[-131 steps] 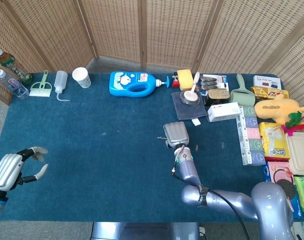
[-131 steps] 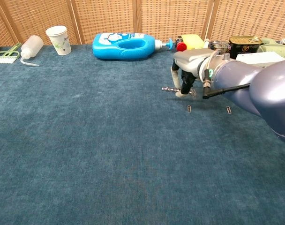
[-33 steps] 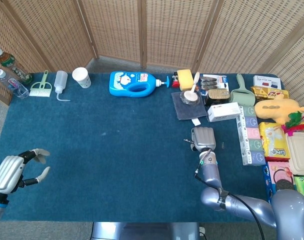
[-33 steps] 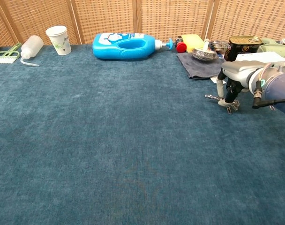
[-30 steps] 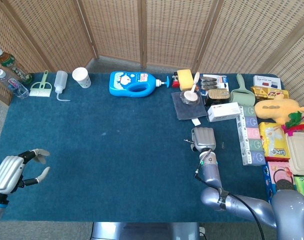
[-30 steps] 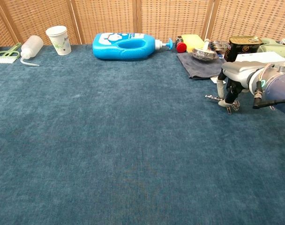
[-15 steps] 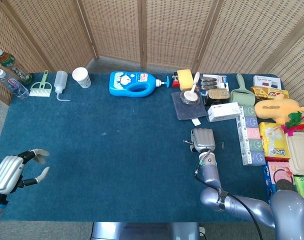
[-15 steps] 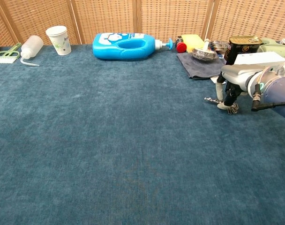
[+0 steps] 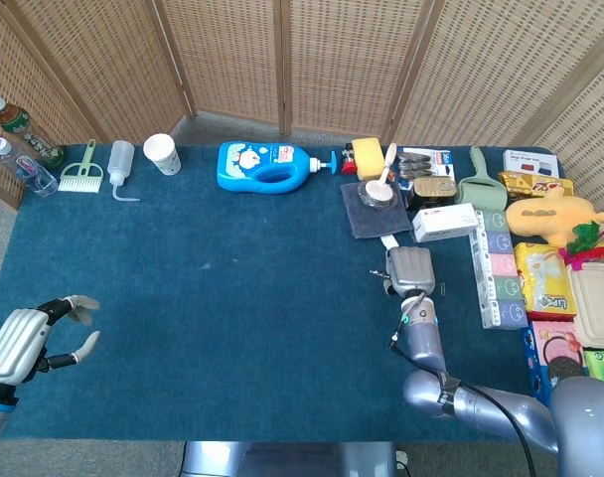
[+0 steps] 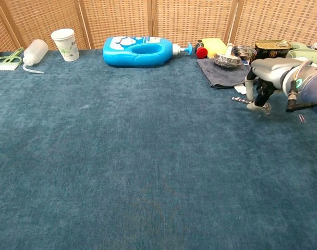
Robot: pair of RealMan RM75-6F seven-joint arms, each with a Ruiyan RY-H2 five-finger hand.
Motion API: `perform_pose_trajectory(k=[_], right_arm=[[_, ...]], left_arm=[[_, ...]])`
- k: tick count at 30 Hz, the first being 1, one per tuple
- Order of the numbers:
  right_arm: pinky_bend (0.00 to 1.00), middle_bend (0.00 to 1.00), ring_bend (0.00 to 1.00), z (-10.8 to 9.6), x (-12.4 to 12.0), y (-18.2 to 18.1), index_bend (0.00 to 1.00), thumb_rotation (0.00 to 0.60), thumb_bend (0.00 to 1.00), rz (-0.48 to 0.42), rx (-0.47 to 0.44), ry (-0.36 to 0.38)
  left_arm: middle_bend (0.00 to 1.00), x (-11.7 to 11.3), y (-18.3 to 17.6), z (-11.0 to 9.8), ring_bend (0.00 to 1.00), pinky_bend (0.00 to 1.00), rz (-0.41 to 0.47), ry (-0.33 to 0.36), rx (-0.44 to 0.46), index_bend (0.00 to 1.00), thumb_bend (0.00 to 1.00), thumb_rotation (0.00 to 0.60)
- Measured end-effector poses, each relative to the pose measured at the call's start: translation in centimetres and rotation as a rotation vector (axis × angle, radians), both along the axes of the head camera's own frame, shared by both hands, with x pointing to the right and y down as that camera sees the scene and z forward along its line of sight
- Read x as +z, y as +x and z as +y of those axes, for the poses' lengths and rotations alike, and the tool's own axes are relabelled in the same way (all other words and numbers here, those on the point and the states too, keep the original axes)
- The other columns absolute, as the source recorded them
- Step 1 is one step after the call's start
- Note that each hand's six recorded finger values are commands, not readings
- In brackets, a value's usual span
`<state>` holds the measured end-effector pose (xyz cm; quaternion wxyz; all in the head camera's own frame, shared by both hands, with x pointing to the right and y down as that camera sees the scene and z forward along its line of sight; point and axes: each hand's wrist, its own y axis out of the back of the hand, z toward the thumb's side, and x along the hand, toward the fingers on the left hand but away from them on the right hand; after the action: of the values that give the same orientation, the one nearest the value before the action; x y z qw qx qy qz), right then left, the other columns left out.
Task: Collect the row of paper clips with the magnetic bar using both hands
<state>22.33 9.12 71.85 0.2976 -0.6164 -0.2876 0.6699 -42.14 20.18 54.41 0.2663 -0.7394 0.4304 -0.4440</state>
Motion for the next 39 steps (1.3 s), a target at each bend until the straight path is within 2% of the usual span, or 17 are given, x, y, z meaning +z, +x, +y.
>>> perform_pose_trajectory(k=[11, 20, 39], right_arm=[[1.0, 0.85, 0.92, -0.4, -0.5, 2.3, 0.65, 0.6, 0.44, 0.023, 0.037, 0.009], [1.0, 0.85, 0.92, -0.6, -0.6, 5.7, 0.65, 0.6, 0.44, 0.042, 0.095, 0.01], [1.0, 0.85, 0.92, 0.4, 1.2, 8.3, 0.66, 0.6, 0.44, 0.058, 0.127, -0.032]], left_arm=[[0.51, -0.1, 0.0, 0.0, 0.47, 0.92, -0.001, 0.003, 0.0, 0.34, 0.32, 0.351], [0.51, -0.1, 0.2, -0.1, 0.47, 0.92, -0.003, 0.004, 0.004, 0.34, 0.32, 0.35], [0.51, -0.3, 0.3, -0.1, 0.47, 0.92, -0.008, 0.007, 0.001, 0.34, 0.32, 0.352]])
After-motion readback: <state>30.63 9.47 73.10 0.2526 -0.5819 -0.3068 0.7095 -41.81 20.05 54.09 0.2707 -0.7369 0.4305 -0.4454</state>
